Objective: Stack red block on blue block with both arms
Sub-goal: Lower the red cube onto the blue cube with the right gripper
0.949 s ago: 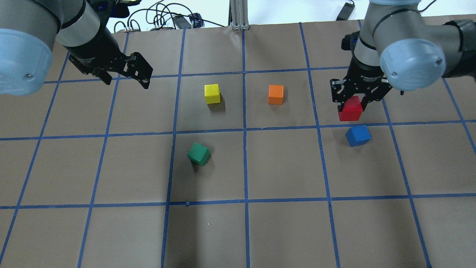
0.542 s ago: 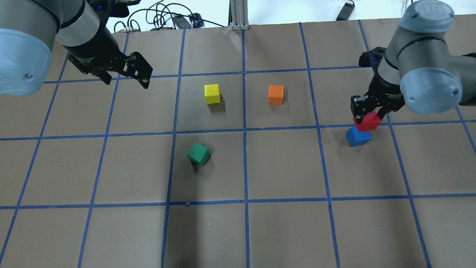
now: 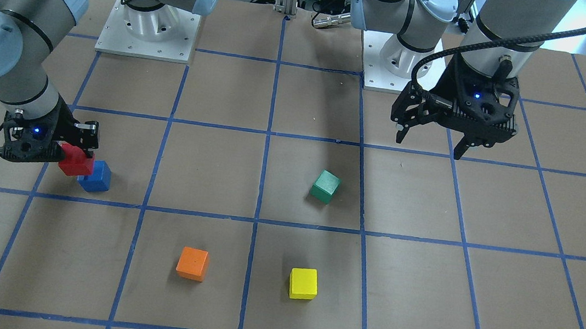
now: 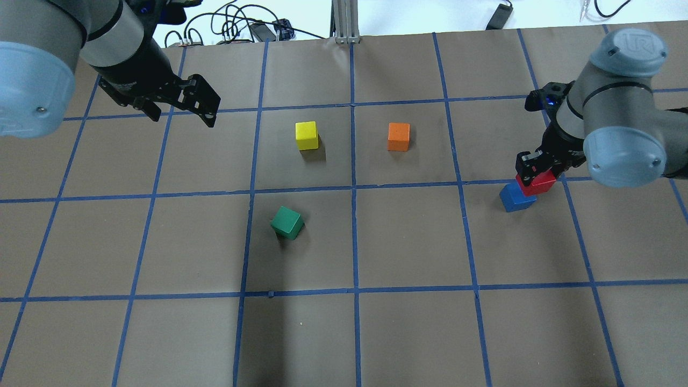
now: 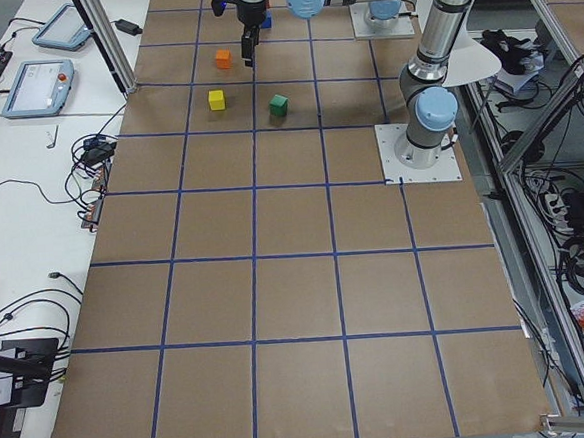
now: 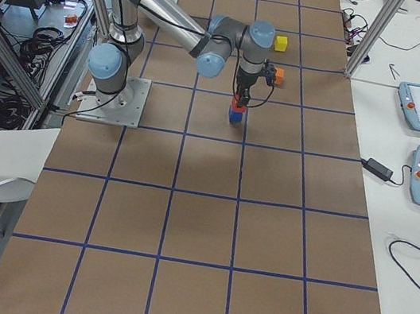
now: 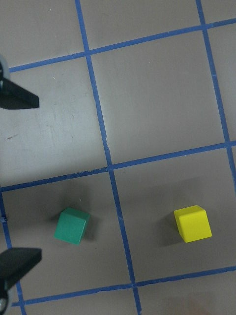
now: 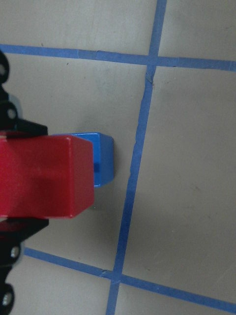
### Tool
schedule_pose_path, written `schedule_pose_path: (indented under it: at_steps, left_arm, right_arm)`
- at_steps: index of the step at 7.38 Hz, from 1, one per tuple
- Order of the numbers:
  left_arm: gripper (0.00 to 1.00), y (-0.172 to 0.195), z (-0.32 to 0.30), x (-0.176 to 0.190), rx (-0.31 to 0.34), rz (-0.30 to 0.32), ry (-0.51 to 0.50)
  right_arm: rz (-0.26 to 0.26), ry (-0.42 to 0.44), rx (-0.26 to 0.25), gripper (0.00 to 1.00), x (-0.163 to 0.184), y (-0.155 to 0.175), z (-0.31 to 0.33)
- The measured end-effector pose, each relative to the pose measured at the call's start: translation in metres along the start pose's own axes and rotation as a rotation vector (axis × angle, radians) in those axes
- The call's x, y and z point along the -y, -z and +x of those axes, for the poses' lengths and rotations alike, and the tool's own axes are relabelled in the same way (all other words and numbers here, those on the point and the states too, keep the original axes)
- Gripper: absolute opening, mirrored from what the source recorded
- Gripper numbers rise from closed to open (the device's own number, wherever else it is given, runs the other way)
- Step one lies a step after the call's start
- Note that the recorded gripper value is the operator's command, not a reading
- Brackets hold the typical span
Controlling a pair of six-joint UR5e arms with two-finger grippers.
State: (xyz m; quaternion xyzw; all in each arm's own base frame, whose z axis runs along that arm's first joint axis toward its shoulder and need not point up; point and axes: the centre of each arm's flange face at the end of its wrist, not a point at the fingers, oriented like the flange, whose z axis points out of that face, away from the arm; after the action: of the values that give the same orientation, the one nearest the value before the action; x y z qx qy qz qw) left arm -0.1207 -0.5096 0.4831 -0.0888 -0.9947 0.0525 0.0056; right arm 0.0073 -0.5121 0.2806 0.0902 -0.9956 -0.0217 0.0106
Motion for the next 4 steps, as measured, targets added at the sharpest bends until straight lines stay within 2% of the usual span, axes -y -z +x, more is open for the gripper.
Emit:
schedule_pose_path:
  at_steps: [4]
  left_arm:
    - [1.00,-0.0006,0.0001,-0.0004,0.001,-0.002,0.000]
  right_arm:
    - [0.007,0.001,0.024,0.00,0.0022,-0.0058,-0.0013]
